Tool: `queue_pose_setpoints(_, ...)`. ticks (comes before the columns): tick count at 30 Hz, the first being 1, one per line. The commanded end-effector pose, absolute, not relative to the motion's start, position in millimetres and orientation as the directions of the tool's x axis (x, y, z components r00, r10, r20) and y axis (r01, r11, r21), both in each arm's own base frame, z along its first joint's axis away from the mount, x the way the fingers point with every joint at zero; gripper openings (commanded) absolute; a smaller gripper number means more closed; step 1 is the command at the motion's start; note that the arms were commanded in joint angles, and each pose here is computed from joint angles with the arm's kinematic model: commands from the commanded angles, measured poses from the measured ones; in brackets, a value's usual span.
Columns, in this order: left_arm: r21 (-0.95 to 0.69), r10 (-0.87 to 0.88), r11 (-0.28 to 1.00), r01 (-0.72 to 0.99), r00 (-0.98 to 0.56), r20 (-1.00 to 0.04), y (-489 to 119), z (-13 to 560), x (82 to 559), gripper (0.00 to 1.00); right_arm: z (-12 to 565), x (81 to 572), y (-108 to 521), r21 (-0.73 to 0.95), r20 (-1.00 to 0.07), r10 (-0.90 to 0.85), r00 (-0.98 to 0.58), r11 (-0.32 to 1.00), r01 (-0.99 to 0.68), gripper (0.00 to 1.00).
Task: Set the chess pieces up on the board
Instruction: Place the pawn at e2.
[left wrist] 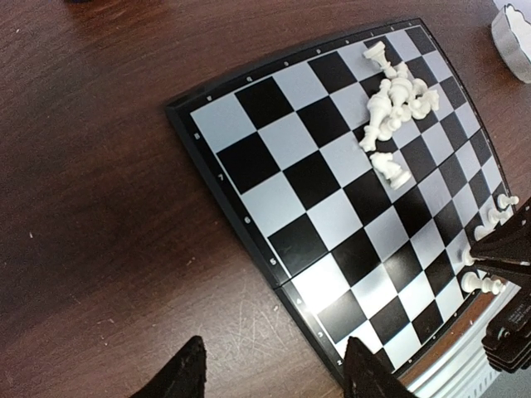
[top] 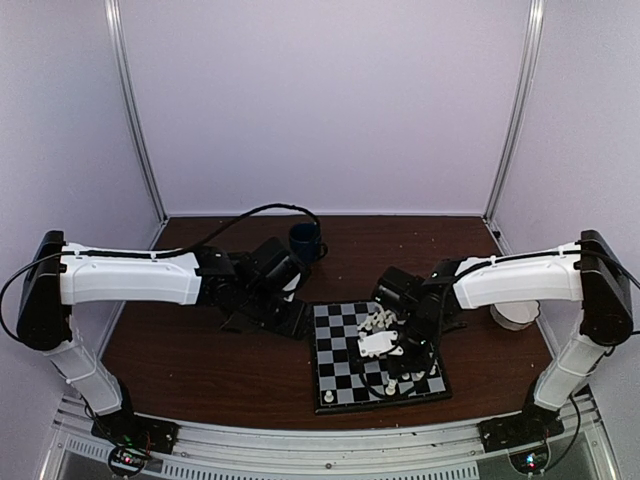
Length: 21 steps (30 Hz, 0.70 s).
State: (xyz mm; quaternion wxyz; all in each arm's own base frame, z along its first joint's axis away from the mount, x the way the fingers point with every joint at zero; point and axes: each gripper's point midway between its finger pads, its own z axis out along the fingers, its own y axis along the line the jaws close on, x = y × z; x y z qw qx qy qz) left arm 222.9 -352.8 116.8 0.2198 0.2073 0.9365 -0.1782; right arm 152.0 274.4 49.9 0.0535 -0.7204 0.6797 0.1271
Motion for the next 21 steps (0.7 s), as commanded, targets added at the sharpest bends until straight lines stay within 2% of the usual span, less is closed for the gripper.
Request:
queue_pose_setpoints(1, -0.251, 0.32, 0.835, 0.49, -0.803, -0.502, -361.3, 123.9, 224.1, 0.57, 49.9, 157.1, 281.0, 0.064, -0.257, -0.964, 0.065, -0.084, -0.994, 0.09)
queue_pose_setpoints(7, -0.251, 0.321, 0.836, 0.488, -0.807, -0.496, -361.0, 121.3, 223.5, 0.57, 46.4, 159.0, 281.7, 0.052, -0.241, -0.968, 0.068, -0.082, -0.995, 0.1)
queue_pose_setpoints(17, -0.252, 0.323, 0.836, 0.488, -0.808, -0.492, -360.4, 119.9, 222.2, 0.57, 52.8, 162.0, 280.3, 0.02, -0.242, -0.968, 0.064, -0.071, -0.997, 0.22)
queue_pose_setpoints(21, -0.25, 0.323, 0.837, 0.486, -0.809, -0.49, -358.7, 120.2, 221.5, 0.57, 72.7, 163.7, 275.7, -0.011, -0.254, -0.964, 0.077, -0.077, -0.997, 0.25)
